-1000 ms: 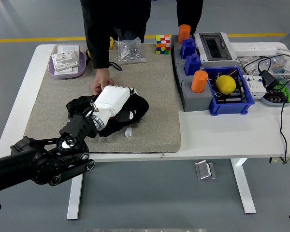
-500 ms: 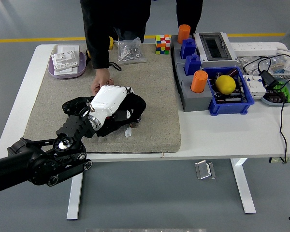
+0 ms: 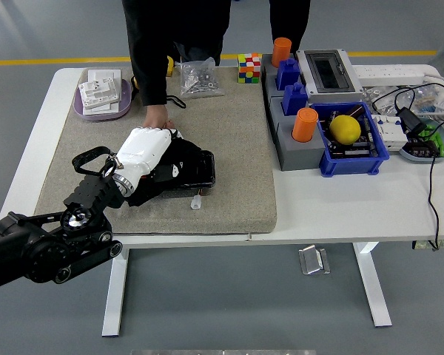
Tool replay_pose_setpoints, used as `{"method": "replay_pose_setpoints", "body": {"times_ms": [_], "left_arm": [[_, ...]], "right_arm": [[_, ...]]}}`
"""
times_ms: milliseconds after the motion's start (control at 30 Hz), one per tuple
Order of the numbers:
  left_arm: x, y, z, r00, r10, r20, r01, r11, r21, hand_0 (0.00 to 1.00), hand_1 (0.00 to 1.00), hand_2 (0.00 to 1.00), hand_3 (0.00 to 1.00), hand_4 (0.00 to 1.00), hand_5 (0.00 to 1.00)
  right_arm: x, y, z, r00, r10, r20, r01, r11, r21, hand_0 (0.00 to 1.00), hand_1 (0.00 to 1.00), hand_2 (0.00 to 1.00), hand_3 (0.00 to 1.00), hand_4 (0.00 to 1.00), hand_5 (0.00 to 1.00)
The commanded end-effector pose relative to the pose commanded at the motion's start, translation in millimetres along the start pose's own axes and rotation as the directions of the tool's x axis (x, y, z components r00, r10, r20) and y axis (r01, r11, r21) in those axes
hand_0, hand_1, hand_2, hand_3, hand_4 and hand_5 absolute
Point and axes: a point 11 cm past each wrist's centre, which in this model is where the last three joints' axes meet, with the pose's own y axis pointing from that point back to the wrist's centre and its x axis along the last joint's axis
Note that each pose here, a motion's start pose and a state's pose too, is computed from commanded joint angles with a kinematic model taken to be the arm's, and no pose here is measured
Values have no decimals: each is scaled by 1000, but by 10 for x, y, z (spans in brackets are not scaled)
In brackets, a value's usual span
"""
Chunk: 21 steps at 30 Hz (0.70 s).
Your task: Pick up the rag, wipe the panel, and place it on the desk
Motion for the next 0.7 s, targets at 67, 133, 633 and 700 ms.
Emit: {"method": "replay_pose_setpoints", "body": {"times_ms": [67,133,633,700], "left_arm": [[-1,15,-51,1000,-1,3,1,1000,9,217,91,525,468,141,2],[4,26,-89,1000,1,5,-1,1000,16,217,91,525,467,142,2],[167,107,-447,999,41,22,-43,996,78,217,91,526,468,142,2],[170,124,-500,999,41,25,-43,995,90,217,91,526,468,142,2]], "right_arm": [[2,-1,5,1000,1,2,-1,1000,0,770,605,706,640,998,574],[-1,-2,9,1000,0,4,0,1000,0,769,604,706,640,998,574],[-27,-11,35,1000,-4,16,4,1000,-1,769,602,706,639,998,574],[-24,-11,39,1000,-4,17,4,1000,-2,769,602,706,639,998,574]]}}
